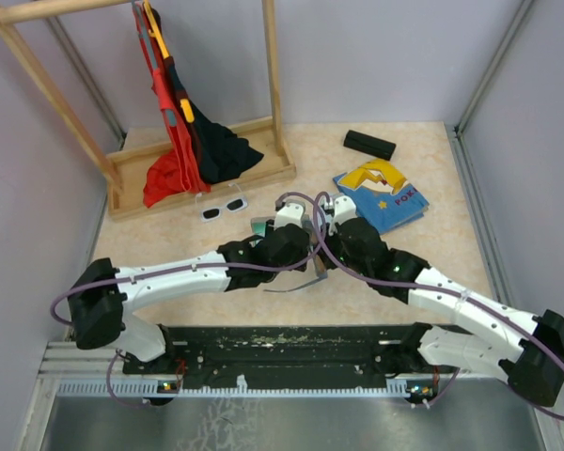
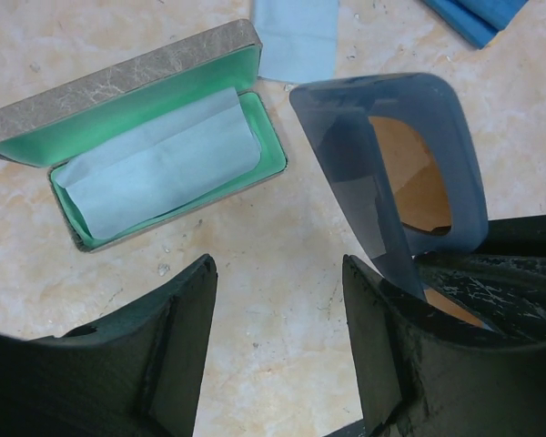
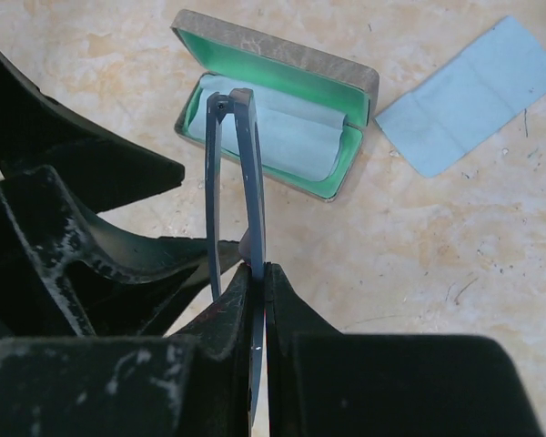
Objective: Organize the sunglasses
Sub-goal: Fold the sunglasses.
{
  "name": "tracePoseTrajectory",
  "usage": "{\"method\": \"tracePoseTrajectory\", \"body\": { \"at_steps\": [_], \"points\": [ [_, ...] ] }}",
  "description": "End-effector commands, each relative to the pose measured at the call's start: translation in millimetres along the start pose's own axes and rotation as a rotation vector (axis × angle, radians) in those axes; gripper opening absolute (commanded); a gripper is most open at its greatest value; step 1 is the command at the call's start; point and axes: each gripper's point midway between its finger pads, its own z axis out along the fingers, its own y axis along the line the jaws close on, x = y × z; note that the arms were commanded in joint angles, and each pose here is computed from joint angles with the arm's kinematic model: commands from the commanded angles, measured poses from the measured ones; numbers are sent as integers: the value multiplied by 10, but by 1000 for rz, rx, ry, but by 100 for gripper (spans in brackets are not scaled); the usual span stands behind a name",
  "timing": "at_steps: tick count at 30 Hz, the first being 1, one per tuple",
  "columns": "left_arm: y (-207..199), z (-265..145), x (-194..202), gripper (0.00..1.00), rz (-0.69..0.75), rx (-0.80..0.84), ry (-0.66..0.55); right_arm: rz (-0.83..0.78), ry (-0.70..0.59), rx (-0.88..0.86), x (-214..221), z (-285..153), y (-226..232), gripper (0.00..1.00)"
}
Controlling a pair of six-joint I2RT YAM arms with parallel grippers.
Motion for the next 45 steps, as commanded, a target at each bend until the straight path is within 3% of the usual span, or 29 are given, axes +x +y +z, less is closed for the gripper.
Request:
{"method": "tracePoseTrajectory", "body": {
  "at_steps": [1,6,11,16,19,21,26,28,36,45],
  "points": [
    [-219,21,-172,64,-37,28,-44,68,-74,-95,-209,-77,211,0],
    [-195,1,-192,64,-36,20,-55,84,-80,-68,-194,-119,151,0],
    [54,-304,-373,66,-31,-2,-119,141,-114,190,-169,-238,-337,0],
    [207,-803,-642,66,21,106,-230,238,-174,360,-224,-320,-676,0],
    [236,-977,-570,61,69,209,-268,313,-228,397,-388,-365,-753,0],
    [217,-1051,-481,51,89,276,-272,357,-258,407,-507,-399,-781,0],
    [89,-951,-165,11,132,360,-188,391,-300,370,-746,-470,-711,0],
    [38,-882,-110,1,126,369,-173,375,-293,348,-768,-465,-668,0],
    [-50,-581,-231,1,102,274,-191,272,-252,179,-664,-414,-419,0],
    [-232,-336,-473,1,198,206,-182,182,-225,0,-572,-420,-145,0]
  ]
}}
